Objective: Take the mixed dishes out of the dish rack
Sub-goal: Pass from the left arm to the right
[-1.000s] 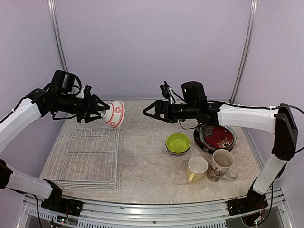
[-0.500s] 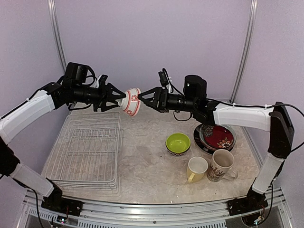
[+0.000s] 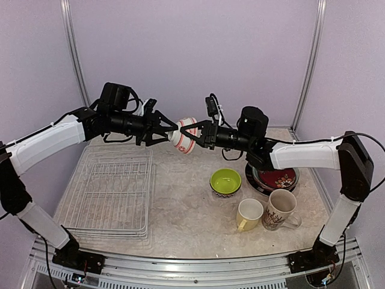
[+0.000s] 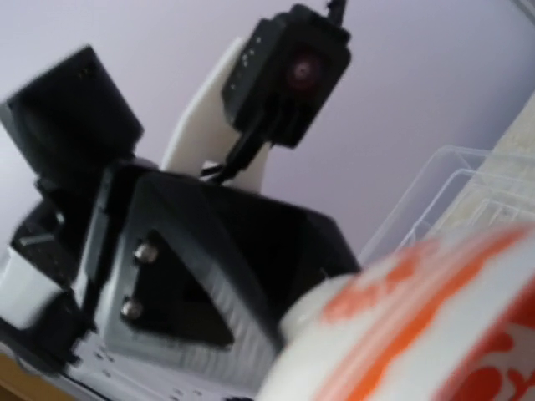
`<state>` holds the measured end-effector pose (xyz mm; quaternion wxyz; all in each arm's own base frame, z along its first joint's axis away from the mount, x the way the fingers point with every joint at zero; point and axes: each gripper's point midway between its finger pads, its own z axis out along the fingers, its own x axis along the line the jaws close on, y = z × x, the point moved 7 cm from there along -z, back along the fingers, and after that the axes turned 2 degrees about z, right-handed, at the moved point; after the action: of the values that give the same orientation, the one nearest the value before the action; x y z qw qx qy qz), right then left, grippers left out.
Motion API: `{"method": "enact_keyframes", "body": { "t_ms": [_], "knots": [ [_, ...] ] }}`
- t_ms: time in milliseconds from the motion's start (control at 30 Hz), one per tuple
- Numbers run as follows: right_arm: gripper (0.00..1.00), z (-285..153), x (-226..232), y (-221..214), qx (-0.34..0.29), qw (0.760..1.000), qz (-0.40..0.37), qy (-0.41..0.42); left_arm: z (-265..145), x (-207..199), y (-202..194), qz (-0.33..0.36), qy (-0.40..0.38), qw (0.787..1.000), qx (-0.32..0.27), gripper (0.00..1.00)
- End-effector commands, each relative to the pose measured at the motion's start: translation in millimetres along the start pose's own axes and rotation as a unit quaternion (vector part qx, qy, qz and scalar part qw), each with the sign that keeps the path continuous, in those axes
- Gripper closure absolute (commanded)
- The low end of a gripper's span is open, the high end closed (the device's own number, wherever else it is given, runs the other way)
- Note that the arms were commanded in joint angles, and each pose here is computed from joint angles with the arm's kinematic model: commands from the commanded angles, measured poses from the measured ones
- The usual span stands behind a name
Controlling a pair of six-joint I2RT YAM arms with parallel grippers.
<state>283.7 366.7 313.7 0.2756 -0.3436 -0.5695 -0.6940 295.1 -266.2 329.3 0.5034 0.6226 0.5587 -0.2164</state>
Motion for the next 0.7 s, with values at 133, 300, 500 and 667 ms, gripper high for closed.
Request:
{"method": "enact_keyframes", "body": {
  "t_ms": [133, 300, 500, 667],
  "knots": [
    [1.0, -29.8, 8.7, 7.1, -0.033, 0.999, -0.024, -0.014, -4.3, -13.7, 8.8, 0.045, -0.03, 0.999, -0.007, 0.62],
    [1.0, -53.4, -9.3, 5.8, -0.034, 0.994, -0.027, -0.103, -32.2, -6.0, 1.4, 0.079, -0.021, 0.996, -0.038, 0.14],
    [1.0, -74.4, -36.6, -1.2, -0.001, 0.967, -0.048, -0.25, -72.4, 5.1, 3.2, 0.075, 0.0, 0.994, -0.085, 0.01],
    [1.0, -89.5, -60.5, -1.1, 0.053, 0.91, -0.063, -0.406, -83.1, 14.2, 6.2, 0.059, 0.01, 0.993, -0.104, 0.01]
  ]
}}
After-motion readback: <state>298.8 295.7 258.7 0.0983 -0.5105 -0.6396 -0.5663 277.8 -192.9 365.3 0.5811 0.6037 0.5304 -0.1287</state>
